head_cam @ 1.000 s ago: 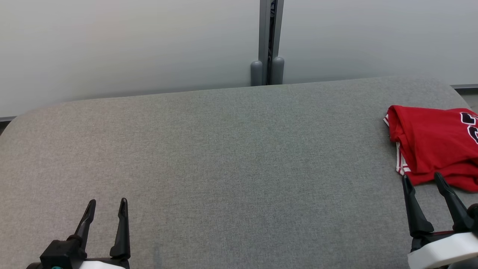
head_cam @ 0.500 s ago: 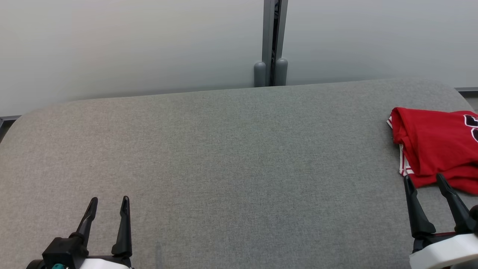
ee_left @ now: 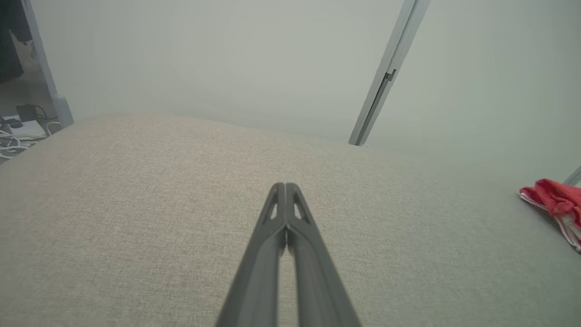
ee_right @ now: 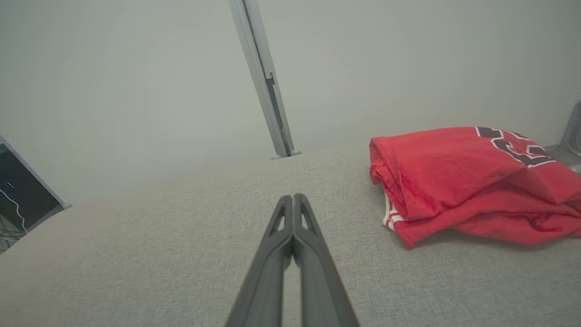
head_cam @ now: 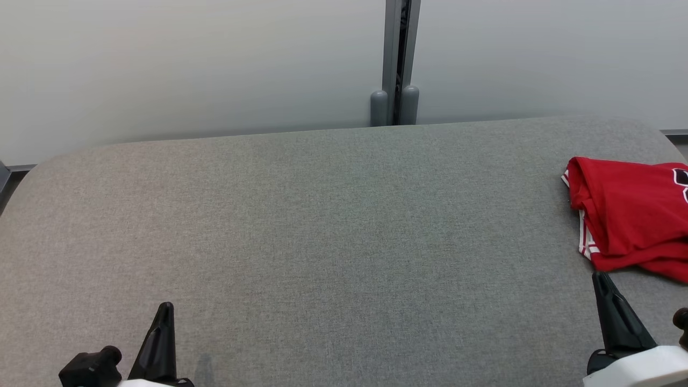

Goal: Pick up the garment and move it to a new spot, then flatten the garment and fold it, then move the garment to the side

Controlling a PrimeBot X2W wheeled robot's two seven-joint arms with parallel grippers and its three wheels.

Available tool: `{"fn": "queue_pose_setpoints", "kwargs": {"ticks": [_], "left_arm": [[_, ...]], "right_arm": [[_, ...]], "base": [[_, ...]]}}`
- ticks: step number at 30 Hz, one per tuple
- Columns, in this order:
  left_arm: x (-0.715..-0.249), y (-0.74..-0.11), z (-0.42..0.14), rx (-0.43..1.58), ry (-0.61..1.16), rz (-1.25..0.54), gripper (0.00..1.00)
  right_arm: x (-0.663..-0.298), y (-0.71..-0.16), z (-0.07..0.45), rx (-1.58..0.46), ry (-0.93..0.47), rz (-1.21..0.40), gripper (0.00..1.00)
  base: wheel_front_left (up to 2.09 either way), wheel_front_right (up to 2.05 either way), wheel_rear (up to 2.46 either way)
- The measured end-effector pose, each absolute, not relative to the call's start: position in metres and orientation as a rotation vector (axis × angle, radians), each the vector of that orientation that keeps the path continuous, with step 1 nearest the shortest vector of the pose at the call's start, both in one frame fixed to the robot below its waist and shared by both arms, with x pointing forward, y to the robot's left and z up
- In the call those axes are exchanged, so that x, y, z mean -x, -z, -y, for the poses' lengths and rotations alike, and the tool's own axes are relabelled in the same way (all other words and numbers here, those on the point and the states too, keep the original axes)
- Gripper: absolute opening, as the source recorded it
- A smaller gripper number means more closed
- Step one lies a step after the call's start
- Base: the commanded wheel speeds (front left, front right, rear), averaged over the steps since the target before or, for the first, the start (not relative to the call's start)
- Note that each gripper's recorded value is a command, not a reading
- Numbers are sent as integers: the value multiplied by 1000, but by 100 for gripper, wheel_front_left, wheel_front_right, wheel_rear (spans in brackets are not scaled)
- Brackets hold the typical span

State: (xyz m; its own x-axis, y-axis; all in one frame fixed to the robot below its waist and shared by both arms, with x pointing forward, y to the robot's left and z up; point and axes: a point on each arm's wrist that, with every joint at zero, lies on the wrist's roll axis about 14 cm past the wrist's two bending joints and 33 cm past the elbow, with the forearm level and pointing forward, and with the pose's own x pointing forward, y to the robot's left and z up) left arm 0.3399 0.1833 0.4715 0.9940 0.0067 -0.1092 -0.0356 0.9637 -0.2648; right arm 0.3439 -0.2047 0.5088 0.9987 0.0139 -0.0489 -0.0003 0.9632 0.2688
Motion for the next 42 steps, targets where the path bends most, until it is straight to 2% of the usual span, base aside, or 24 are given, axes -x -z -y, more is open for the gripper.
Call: {"fn": "queue_pose_setpoints", "kwargs": {"ticks": [42], "left_arm": [[-354,-475,-195,904,-83,-116,0]], "right_arm": [[-365,-500,199,-903,-6,-74,0]], "base": [[0,0,0]]}}
